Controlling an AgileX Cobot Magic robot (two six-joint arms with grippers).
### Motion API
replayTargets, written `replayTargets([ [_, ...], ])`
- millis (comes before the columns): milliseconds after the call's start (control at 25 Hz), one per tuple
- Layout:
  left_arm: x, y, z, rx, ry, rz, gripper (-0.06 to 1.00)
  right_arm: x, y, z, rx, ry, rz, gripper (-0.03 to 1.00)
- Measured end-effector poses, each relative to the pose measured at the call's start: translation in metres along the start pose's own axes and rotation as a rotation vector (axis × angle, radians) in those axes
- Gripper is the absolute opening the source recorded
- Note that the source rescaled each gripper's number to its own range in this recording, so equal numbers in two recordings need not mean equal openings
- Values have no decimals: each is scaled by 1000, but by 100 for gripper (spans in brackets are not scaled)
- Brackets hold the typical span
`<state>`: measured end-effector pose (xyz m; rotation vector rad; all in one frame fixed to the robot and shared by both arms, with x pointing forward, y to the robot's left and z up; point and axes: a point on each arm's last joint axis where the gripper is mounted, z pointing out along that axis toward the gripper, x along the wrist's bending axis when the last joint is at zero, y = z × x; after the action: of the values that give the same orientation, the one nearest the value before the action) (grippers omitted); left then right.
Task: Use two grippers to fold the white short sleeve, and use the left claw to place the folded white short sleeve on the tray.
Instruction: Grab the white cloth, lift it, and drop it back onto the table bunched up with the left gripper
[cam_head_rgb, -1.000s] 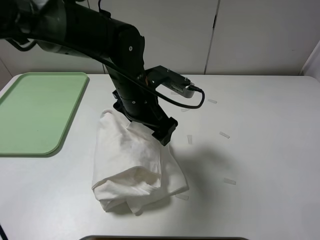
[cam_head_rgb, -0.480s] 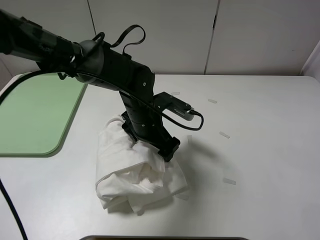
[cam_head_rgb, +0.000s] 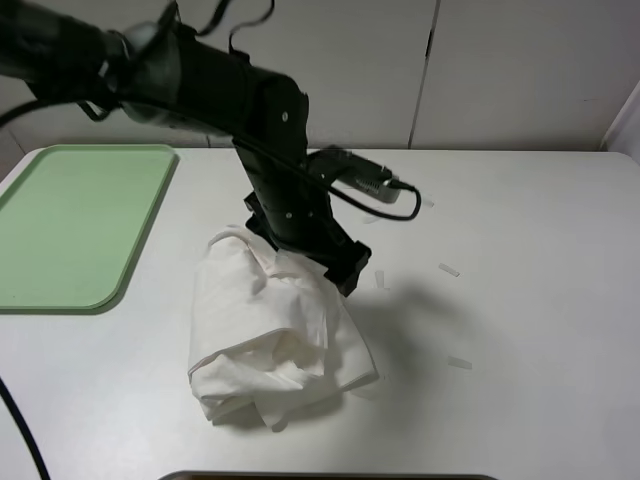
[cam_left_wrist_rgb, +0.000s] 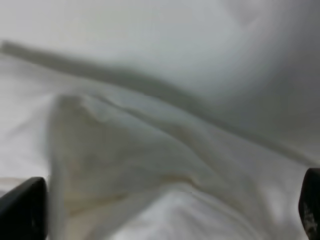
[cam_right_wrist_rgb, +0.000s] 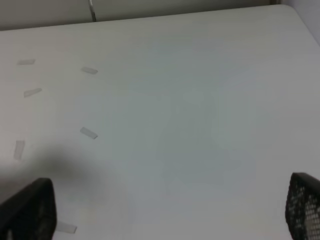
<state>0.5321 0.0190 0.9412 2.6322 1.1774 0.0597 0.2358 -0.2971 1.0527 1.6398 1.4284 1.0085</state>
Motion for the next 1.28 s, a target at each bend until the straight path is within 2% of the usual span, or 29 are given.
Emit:
replayTargets([
  [160, -3, -3, -37, -2, -6, 6, 100, 0, 0, 0, 0, 0, 0, 100],
  [280, -4, -11, -55, 51, -9, 9, 100, 0, 0, 0, 0, 0, 0, 100],
  [440, -4, -21, -58, 133, -8, 12, 100, 0, 0, 0, 0, 0, 0, 100],
  [600, -1, -44, -37, 218, -2, 7, 100, 0, 0, 0, 0, 0, 0, 100],
  [840, 3, -70, 6, 192, 12, -2, 100, 0, 0, 0, 0, 0, 0, 100],
  [1000, 5, -75, 35, 217, 14, -10, 100, 0, 0, 0, 0, 0, 0, 100],
  [1280, 5, -77, 51, 249, 7, -14, 100, 0, 0, 0, 0, 0, 0, 100],
])
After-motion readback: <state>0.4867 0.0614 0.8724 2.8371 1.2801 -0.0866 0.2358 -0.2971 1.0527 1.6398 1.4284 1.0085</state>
